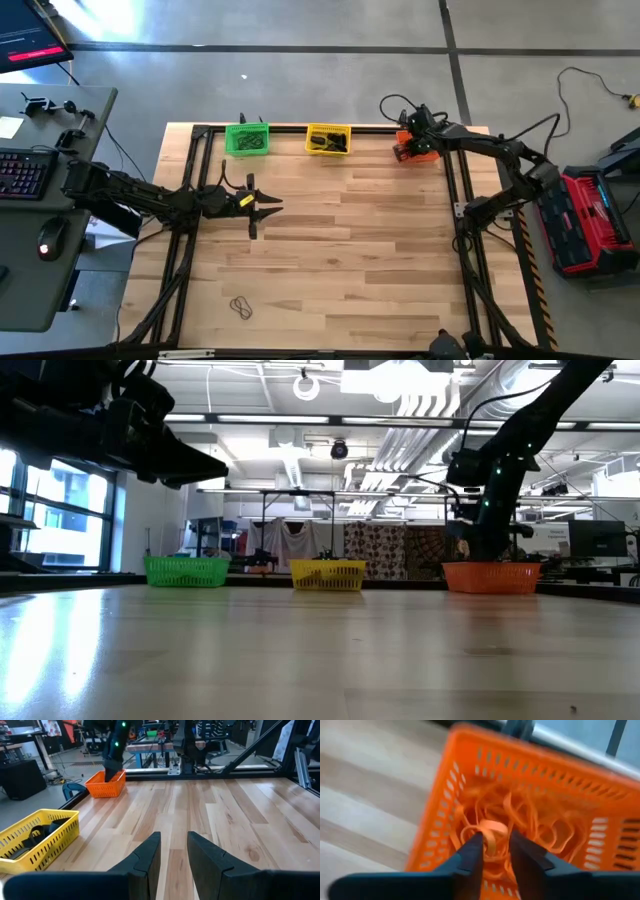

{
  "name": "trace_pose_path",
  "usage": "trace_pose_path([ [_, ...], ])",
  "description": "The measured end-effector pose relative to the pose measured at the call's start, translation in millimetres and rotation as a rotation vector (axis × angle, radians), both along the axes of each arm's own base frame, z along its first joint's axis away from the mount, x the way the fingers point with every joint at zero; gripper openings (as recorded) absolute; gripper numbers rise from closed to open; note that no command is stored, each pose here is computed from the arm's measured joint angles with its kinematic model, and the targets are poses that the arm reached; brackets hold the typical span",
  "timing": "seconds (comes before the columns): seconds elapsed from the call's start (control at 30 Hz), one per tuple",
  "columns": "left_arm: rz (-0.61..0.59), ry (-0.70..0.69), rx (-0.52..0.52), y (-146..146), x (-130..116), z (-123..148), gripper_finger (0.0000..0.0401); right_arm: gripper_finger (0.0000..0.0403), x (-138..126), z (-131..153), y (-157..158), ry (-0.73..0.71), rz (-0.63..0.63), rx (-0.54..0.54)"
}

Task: Sort rubber bands into baskets
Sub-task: Put the orange rubber band into the orange bin, then put the purple rubber band into the green bin

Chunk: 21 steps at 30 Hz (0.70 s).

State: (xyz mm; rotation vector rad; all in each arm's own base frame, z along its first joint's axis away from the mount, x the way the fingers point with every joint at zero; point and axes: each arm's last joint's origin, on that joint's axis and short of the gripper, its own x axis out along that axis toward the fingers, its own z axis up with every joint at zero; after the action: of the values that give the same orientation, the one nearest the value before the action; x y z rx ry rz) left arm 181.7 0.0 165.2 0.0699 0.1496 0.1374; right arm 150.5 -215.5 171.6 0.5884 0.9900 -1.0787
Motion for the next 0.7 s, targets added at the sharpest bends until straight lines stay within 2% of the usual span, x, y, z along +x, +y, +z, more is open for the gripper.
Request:
trace_pose_path([
  [0.1, 0.000, 0.002, -0.002, 0.0, 0.0, -0.2, 0.0085, 0.0118, 2.2, 11.7, -2.1, -0.006, 0.004, -0.009],
  [0.2, 0.006, -0.001, -0.023, 0.1, 0.0, -0.3, 0.0085, 0.0129, 8.4, 21.4, 0.5, -0.015, 0.082, -0.043],
  [0.3, 0.011, -0.005, -0.056, 0.1, 0.0, -0.3, 0.0085, 0.0099, 14.7, 25.2, 7.2, 0.024, 0.123, -0.084],
  [0.43, 0.003, -0.003, -0.039, -1.0, -0.1, -0.3, 0.0084, 0.0017, 23.6, 35.2, 17.2, -0.005, 0.166, -0.136],
  [0.6, -0.020, 0.003, -0.001, -4.1, -0.1, -0.3, 0.0057, 0.0014, 47.8, 50.8, 43.9, -0.140, 0.310, -0.202],
  [0.7, -0.031, 0.003, 0.000, -6.5, -0.2, -0.3, 0.0031, 0.0003, 59.5, 45.1, 60.9, -0.247, 0.422, -0.251],
])
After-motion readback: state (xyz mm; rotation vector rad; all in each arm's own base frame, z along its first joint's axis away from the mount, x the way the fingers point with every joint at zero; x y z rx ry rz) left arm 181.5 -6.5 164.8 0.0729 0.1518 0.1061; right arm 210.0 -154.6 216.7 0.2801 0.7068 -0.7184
